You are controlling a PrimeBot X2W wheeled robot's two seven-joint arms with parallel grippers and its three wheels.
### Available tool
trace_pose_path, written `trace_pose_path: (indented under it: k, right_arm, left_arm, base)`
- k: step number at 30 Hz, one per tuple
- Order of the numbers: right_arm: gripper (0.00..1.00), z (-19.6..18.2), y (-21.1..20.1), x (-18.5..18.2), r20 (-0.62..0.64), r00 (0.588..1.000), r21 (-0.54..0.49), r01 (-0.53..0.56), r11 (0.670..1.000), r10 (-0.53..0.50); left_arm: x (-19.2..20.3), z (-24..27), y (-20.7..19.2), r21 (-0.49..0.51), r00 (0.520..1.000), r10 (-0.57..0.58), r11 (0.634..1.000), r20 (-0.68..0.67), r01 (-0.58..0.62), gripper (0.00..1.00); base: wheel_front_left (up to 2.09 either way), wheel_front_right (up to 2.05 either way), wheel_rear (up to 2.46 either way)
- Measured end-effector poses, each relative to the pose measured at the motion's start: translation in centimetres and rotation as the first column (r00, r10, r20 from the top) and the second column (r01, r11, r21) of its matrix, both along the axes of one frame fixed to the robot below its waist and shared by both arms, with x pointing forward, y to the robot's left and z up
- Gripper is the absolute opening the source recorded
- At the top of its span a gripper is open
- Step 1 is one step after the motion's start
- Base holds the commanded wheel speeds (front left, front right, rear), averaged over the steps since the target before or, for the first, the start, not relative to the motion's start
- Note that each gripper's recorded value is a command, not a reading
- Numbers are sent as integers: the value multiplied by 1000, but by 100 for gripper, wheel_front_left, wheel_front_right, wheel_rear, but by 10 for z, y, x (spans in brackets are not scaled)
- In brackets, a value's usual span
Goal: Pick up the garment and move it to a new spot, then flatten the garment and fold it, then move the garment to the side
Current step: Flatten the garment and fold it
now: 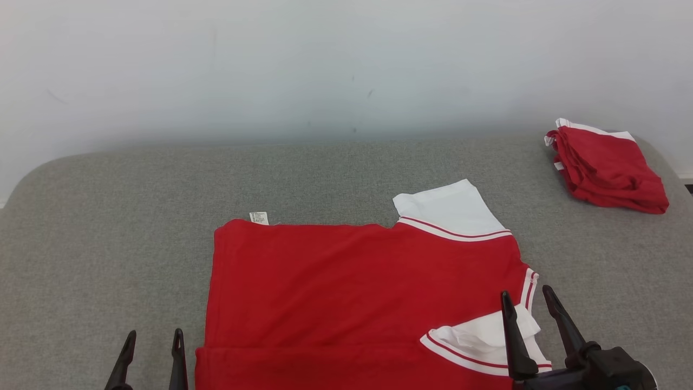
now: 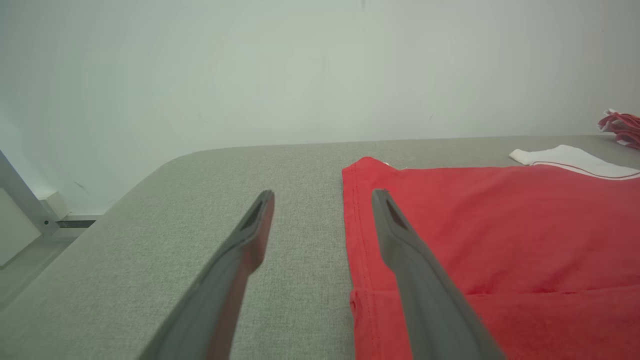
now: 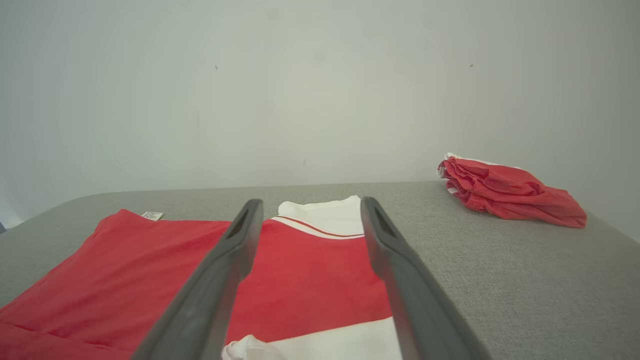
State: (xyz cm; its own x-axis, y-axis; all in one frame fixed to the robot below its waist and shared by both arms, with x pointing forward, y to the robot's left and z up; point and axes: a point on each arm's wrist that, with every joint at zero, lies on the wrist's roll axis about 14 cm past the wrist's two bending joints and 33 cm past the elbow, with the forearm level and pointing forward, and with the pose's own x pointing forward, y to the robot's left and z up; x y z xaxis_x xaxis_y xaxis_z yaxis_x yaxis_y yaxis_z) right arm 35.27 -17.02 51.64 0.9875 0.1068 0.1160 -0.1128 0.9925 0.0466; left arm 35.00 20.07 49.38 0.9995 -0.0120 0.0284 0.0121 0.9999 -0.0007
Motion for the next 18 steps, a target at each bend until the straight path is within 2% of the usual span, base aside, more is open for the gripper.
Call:
trace_pose_path:
  k: [9,18]
  right_arm:
    - [100,1,-2,13,-1,1000,12,-1,1000,1]
    - [100,15,-13,78,9,1000,-48,-23,999,23]
  left_arm:
    - [16,0,3,-26,1000,-9,1000,-3,9,100]
    - [88,30,-2,-15,995,-99,995,27,99,100]
  base:
    - [0,0,0]
    - [0,0,0]
